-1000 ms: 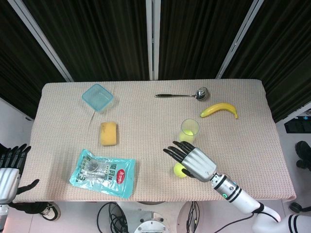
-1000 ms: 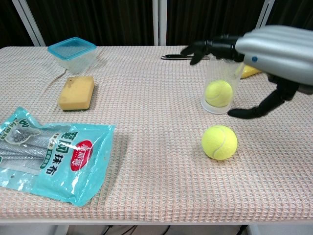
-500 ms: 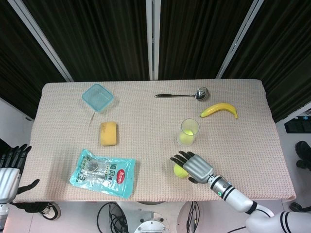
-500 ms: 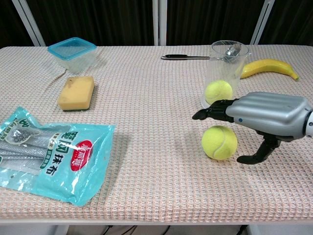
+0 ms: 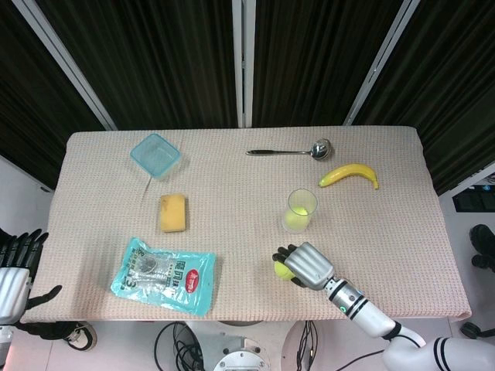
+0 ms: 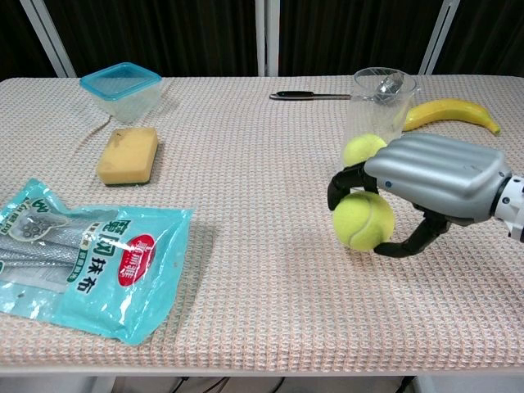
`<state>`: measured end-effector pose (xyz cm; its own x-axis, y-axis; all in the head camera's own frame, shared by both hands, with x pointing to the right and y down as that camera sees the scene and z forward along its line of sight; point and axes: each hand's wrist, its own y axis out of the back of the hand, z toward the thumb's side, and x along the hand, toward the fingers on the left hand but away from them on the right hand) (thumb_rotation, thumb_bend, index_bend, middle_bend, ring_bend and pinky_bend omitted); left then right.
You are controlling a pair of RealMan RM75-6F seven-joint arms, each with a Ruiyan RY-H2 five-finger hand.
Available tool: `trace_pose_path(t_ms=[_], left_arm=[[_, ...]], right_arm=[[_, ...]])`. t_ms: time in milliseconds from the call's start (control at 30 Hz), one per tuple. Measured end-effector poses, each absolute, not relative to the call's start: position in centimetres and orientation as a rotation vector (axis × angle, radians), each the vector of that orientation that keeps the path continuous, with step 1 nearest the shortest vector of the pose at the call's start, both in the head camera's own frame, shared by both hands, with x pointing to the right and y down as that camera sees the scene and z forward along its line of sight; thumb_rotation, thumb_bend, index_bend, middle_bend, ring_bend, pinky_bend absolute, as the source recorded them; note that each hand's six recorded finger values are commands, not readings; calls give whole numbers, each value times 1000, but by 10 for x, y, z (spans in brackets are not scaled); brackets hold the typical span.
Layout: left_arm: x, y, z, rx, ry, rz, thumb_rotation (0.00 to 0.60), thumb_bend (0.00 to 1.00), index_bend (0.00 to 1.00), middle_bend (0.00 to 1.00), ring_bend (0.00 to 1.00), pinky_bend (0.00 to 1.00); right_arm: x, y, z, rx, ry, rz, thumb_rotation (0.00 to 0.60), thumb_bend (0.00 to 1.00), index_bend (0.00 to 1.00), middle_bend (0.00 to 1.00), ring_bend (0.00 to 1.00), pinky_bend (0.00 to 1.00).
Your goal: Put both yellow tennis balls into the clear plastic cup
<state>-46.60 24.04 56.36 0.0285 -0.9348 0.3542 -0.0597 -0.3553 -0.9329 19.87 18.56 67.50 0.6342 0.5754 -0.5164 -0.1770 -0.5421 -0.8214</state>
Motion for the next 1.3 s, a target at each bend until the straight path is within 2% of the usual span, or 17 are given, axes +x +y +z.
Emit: trace_pose_path(t_ms=[133,267,367,567,833,900,1067,1167,1300], left_arm=[[-465,240,563,-1527,1047,-1427,600,33,0,0,0,0],[-463,240,563,-1526,1041,-1426,600,33,0,0,0,0],[-462,240,564,-1530,1028,-1430,600,33,0,0,0,0],[-460,238,564,-1530,1022,-1426,600,33,0,0,0,0],[-461,237,566,-1535,1019,-1435,600,33,0,0,0,0],[-462,237,566,-1534,1020,-1435,600,33,0,0,0,0],[-462,237,567,-1536,1021,-1438,600,33,0,0,0,0],[-463,238,567,-1534,1024,-1440,600,33,0,0,0,0],[-463,238,567,-1534,1027,-1439,600,33,0,0,0,0]], right_arm=[[190,168,647,-1897,-427,923,600,315,706,647,578,802],[185,138,607,-1844,-586,828,600,314,708,648,578,802],[188,116,591,-1791,-654,818,600,313,707,648,577,802],[209,84,595,-1700,-716,949,600,313,703,634,575,797],[230,67,617,-1647,-716,1064,600,297,655,577,545,701],[233,67,620,-1642,-714,1077,600,267,580,524,451,649],[234,68,624,-1662,-711,1096,600,183,181,196,96,344],[234,68,621,-1692,-725,1089,600,176,79,128,35,291],[235,66,616,-1701,-742,1073,600,176,26,106,20,289]])
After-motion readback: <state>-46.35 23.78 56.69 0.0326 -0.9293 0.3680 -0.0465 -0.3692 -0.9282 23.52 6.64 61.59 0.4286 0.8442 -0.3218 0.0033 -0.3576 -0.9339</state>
